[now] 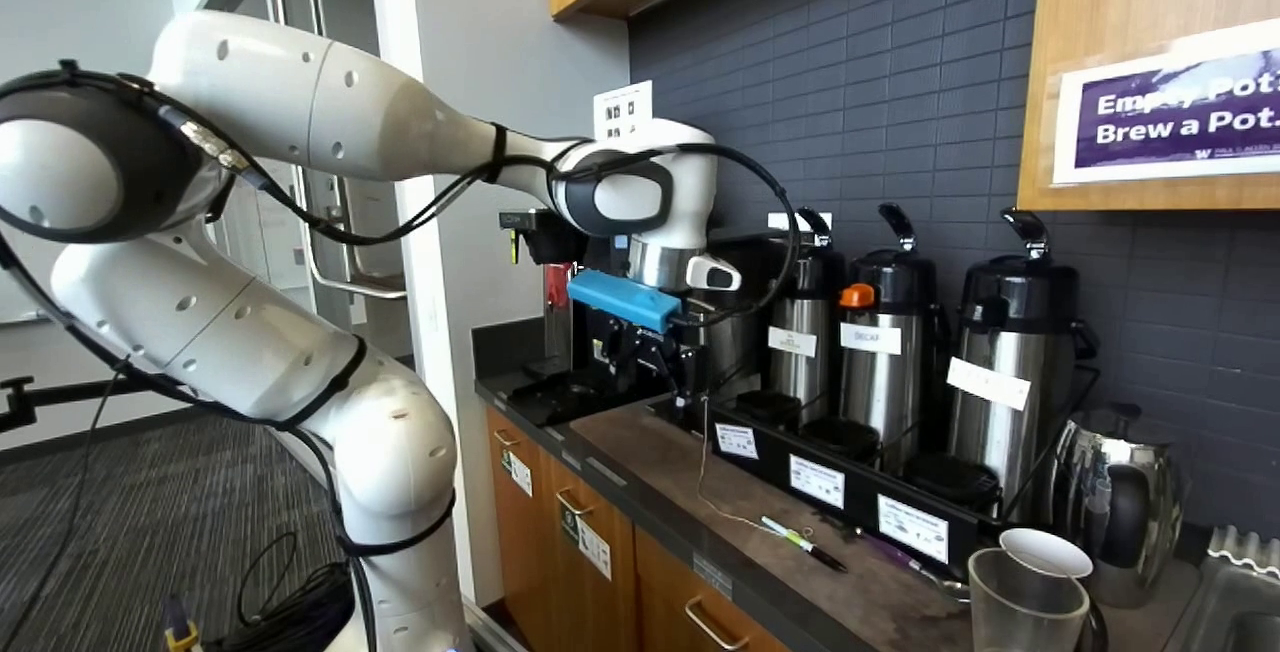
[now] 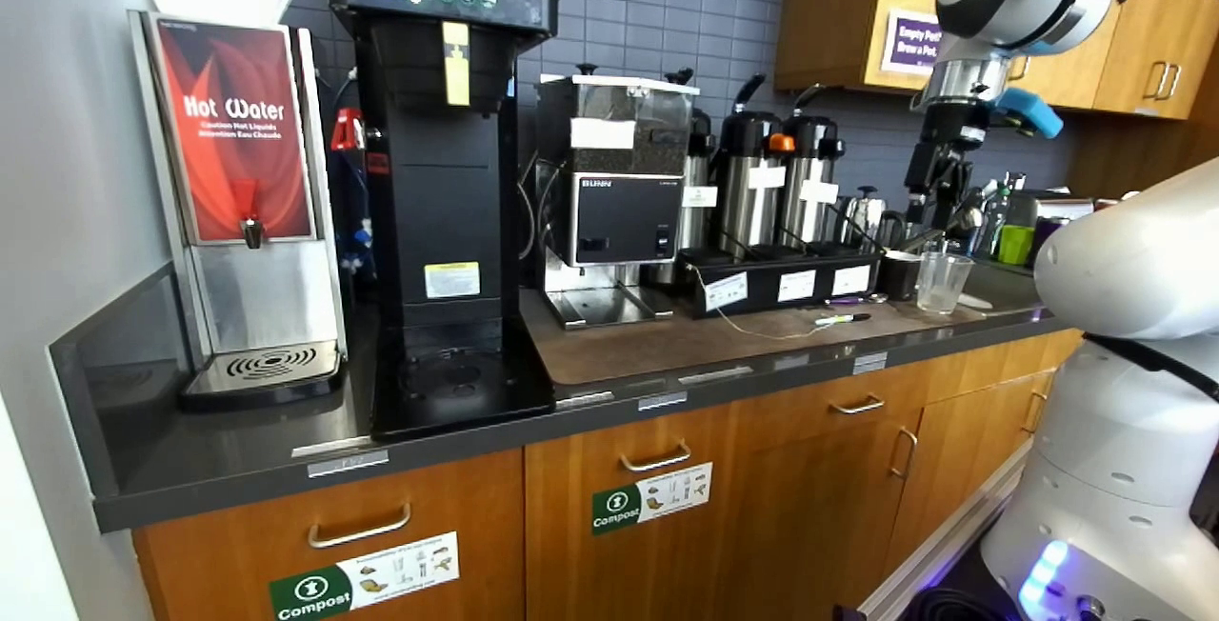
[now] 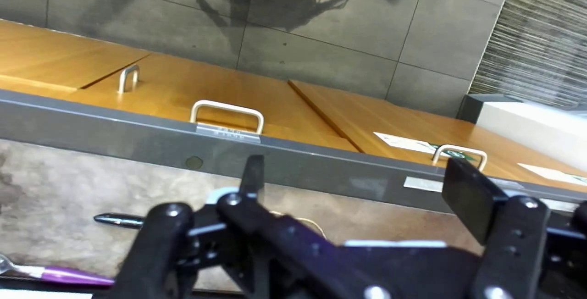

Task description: Move the marker to the right

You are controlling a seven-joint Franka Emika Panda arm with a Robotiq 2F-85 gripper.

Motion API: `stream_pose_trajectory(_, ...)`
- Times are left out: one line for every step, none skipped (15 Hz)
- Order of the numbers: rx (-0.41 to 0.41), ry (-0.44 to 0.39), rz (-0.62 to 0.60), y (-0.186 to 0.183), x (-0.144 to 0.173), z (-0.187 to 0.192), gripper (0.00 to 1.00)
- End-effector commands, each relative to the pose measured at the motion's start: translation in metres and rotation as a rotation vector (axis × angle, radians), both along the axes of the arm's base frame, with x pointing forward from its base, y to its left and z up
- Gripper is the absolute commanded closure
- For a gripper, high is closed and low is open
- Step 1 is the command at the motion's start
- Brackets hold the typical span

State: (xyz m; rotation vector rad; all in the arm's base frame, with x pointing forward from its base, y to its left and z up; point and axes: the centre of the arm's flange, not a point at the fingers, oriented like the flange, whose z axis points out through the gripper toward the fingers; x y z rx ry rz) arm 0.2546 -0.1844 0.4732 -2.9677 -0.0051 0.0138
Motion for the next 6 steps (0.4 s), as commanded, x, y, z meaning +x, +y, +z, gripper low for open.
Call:
stream_pose_trajectory(0.005, 0.002, 0.002, 0.0003, -0.0063, 0.0042, 0.0)
stream_pose_trajectory(0.008, -0.001, 0.003, 0.0007, -0.0102, 0.0072, 0.0)
stream_pose_trajectory(0.009, -0.005, 0.003, 0.0009, -0.0118, 0.0088, 0.0)
stream_pose_trajectory(0.009, -0.005, 0.004, 0.0011, -0.0122, 0.0093, 0.0)
stream_pose_trajectory(0.009, -0.005, 0.004, 0.0012, -0.0122, 0.0091, 0.0)
stream_pose_trajectory(0.009, -0.004, 0.005, 0.0014, -0.012, 0.0088, 0.0)
